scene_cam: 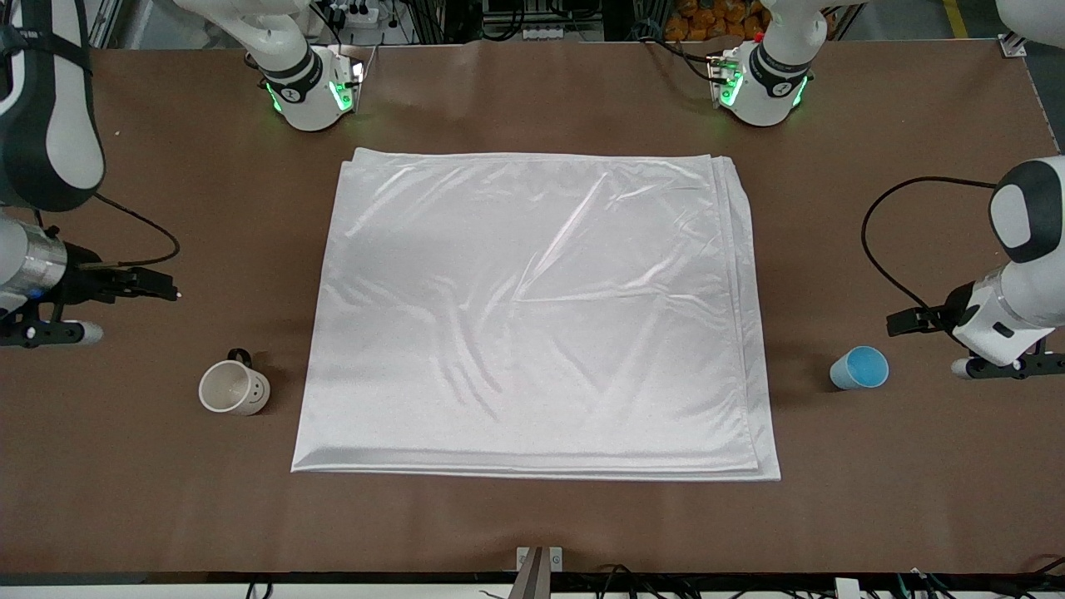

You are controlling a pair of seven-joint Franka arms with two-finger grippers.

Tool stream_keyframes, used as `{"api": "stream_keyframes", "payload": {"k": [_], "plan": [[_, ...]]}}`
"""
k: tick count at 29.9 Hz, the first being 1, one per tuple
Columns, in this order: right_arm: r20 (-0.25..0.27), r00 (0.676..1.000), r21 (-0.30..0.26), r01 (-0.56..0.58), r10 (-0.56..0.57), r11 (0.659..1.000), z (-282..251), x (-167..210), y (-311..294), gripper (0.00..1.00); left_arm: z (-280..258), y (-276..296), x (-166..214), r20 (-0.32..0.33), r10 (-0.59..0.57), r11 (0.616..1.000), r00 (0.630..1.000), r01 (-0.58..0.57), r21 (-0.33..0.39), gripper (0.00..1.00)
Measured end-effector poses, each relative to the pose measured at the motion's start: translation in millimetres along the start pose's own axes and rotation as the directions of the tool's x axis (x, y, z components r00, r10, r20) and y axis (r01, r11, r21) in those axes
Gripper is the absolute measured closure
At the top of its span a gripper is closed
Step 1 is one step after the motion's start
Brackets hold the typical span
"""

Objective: Place blue cup into white mug on cloth

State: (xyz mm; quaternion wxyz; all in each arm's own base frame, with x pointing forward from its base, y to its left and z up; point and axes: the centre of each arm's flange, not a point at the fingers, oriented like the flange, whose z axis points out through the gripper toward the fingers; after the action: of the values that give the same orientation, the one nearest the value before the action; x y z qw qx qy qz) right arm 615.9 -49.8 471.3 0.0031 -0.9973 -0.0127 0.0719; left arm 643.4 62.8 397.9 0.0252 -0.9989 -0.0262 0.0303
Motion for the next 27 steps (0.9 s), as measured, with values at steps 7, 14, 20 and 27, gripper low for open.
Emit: {"api": "stream_keyframes", "payload": {"k": [7,14,20,27], "plan": [[0.042,0.999,0.019,-0.005,0.005,1.000,46,21,0,0.00,50,-20,17,-0.022,-0.020,1.000,1.000,0.020,-0.006,0.00],[0.096,0.995,0.067,-0.024,0.017,0.997,103,40,-3,0.00,97,-25,31,-0.050,0.005,1.000,0.999,-0.006,-0.010,0.00],[0.111,0.994,0.065,-0.029,0.021,0.997,142,52,-1,0.00,124,-28,35,-0.052,0.015,1.000,0.999,-0.016,-0.013,0.00],[0.105,0.994,0.060,-0.032,0.025,0.998,165,61,0,0.00,138,-29,34,-0.035,0.022,1.000,0.999,-0.023,-0.015,0.00]]}}
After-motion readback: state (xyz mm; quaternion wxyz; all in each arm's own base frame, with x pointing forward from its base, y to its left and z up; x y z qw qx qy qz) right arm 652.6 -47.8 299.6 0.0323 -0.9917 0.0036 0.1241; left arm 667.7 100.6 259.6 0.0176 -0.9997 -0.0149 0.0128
